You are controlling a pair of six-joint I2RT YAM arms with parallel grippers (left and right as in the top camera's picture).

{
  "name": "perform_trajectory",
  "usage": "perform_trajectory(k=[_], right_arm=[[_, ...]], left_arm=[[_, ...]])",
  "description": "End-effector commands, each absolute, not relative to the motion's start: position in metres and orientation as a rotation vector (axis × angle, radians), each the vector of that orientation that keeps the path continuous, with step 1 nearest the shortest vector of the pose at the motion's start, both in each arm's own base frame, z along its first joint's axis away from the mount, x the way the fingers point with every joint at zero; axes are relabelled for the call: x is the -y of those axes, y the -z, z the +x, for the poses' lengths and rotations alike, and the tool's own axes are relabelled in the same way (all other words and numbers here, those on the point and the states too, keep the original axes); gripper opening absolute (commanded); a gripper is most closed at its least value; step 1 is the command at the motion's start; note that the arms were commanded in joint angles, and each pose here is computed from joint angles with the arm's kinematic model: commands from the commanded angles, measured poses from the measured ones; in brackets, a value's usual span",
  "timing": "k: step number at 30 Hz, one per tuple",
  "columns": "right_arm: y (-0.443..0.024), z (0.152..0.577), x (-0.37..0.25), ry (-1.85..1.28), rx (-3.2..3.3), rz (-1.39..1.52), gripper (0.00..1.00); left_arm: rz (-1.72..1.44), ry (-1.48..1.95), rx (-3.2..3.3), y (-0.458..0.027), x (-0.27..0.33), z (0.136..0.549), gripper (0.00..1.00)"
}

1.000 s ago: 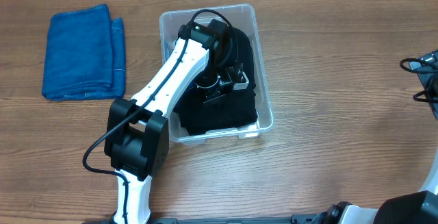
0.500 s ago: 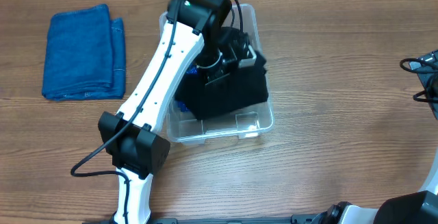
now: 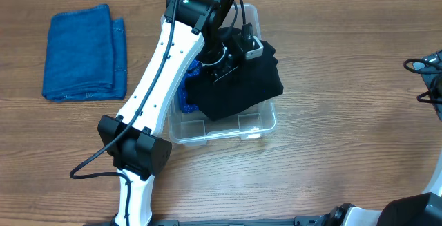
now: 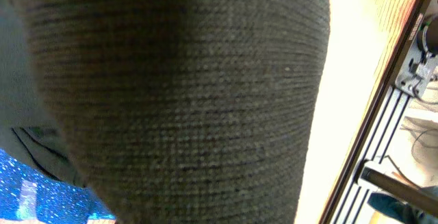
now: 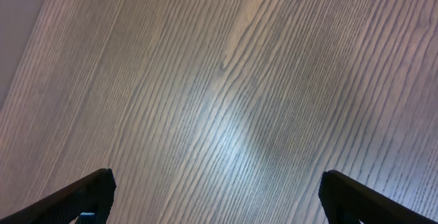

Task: Pack container
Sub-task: 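Press the black cloth down into the bin with the left gripper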

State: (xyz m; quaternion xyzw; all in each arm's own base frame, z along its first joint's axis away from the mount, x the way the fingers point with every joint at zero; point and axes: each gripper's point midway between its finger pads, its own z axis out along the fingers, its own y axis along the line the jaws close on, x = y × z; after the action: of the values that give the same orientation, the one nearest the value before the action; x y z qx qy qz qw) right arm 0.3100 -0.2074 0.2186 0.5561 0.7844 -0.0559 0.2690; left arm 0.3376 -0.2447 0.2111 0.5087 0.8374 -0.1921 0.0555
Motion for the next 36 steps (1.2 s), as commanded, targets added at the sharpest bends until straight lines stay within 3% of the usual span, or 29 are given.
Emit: perform_trajectory(k=[1, 8, 18, 25, 36], right_arm=[[-0.217, 0.310, 0.208, 0.147, -2.107, 1.510, 1.00], [-0.217, 0.310, 0.208, 0.147, -2.107, 1.510, 1.00], [-0.217, 0.310, 0.208, 0.147, -2.107, 1.510, 1.00], [-0.217, 0.310, 0.208, 0.147, -2.107, 1.510, 1.00], [-0.217, 0.310, 0.208, 0.147, -2.107, 1.510, 1.00]], left_arm=[[1.453, 0.633, -2.531, -0.233, 0.250, 0.334, 0.05], [1.376, 0.437, -2.604, -0.233, 0.230, 0.342, 0.08], [1.513, 0.327, -2.595, -0.216, 0.216, 0.342, 0.11], [1.590, 0.369, -2.629, -0.197, 0.214, 0.331, 0.12], [1.598, 0.720, -2.701, -0.176, 0.235, 0.296, 0.13]])
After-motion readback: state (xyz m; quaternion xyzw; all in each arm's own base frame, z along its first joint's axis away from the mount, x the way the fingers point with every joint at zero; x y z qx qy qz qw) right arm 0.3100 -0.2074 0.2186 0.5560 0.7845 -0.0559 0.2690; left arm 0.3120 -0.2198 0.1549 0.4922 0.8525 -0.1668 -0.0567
